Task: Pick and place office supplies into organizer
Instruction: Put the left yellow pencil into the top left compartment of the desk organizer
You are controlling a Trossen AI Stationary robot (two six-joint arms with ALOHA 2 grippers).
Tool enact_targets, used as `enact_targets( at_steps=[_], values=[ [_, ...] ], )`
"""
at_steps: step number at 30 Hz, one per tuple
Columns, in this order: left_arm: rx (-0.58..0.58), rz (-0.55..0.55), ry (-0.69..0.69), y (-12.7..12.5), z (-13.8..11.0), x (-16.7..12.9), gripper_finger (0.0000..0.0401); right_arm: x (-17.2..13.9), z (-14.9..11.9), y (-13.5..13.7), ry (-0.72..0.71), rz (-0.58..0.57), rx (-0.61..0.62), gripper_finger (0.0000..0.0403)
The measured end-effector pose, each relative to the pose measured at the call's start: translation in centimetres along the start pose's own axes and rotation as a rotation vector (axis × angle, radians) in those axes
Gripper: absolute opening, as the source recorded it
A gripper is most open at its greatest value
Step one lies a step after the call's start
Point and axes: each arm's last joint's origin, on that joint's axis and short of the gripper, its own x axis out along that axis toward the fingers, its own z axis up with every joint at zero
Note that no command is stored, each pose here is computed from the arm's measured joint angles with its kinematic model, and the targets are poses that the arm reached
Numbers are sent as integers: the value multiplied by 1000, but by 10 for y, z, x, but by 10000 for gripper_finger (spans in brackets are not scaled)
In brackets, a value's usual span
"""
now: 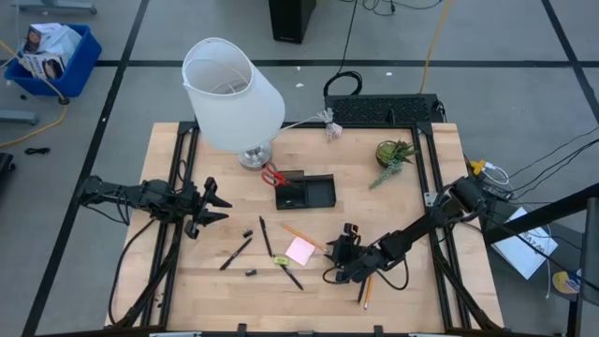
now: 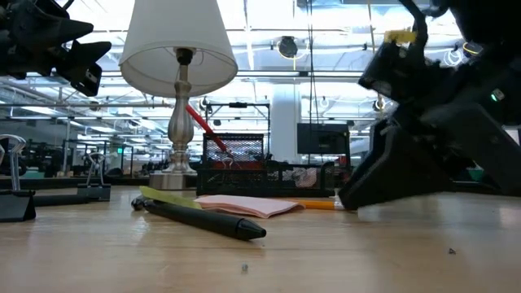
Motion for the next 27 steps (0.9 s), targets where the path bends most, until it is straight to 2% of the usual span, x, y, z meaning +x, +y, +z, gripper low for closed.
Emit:
enact_targets(
  at_steps=[10,17,27],
  values=[
    [0,0,0,0,0,0,152,8,-6,0,17,-11,2,151],
    [0,0,0,0,0,0,152,11,-5,-4,42,4,92,122],
    [0,0,0,0,0,0,152,14,-6,-8,90,44,83,80]
  ],
)
